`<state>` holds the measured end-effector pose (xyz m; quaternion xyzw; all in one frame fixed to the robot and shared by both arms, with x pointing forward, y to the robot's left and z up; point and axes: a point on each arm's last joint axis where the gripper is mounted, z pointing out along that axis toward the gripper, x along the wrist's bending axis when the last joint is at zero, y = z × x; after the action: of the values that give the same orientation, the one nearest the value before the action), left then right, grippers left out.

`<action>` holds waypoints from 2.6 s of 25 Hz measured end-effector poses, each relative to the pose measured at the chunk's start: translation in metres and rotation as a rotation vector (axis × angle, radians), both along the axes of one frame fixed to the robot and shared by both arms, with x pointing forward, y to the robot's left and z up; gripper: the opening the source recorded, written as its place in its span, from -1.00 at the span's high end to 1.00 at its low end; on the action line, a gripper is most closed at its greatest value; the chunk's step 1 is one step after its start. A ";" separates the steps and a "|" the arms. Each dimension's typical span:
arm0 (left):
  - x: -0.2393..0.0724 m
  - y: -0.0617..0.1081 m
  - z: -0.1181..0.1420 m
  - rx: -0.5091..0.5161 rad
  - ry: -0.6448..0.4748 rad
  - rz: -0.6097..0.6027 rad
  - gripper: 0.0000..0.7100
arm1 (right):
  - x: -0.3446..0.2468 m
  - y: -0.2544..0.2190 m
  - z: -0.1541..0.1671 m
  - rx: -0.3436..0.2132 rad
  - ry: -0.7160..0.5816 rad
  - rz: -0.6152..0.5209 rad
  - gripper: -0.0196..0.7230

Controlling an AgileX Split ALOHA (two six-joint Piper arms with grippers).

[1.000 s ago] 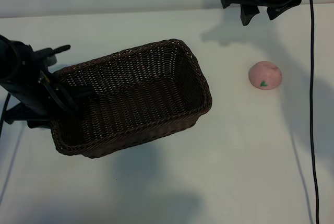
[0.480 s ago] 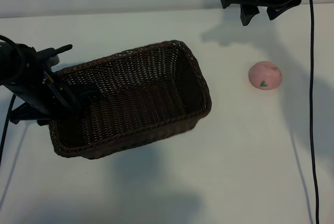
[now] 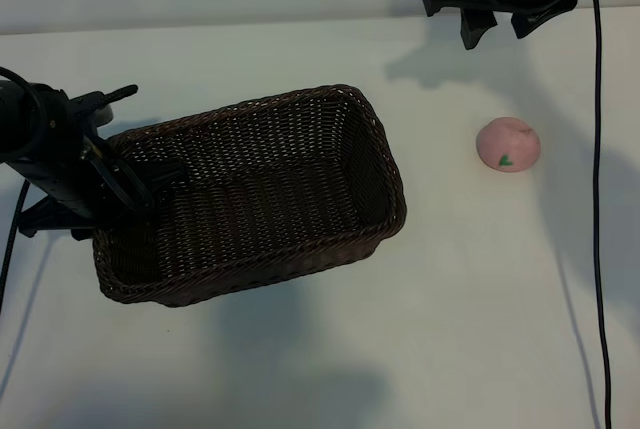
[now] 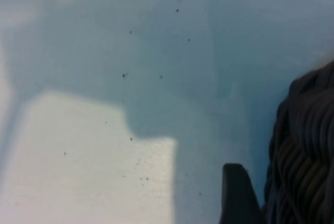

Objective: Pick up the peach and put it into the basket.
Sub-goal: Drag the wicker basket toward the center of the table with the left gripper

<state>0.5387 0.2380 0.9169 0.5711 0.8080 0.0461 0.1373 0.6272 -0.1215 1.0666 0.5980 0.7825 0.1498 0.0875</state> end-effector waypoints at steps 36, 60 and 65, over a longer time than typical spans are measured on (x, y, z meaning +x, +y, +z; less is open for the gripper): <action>0.018 -0.009 0.101 -0.181 -0.278 -0.092 0.12 | -0.001 0.000 0.000 -0.003 0.006 0.000 -0.42; 0.076 -0.002 0.035 -0.310 -0.172 -0.033 0.13 | -0.001 0.000 0.000 -0.004 0.008 0.000 -0.42; 0.080 -0.001 0.020 -0.298 -0.160 -0.013 0.13 | -0.001 0.000 0.000 -0.004 0.008 0.000 -0.42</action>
<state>0.6187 0.2371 0.9370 0.5442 0.7886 -0.0296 0.2848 0.6266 -0.1219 1.0663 0.5984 0.7832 0.1460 0.0855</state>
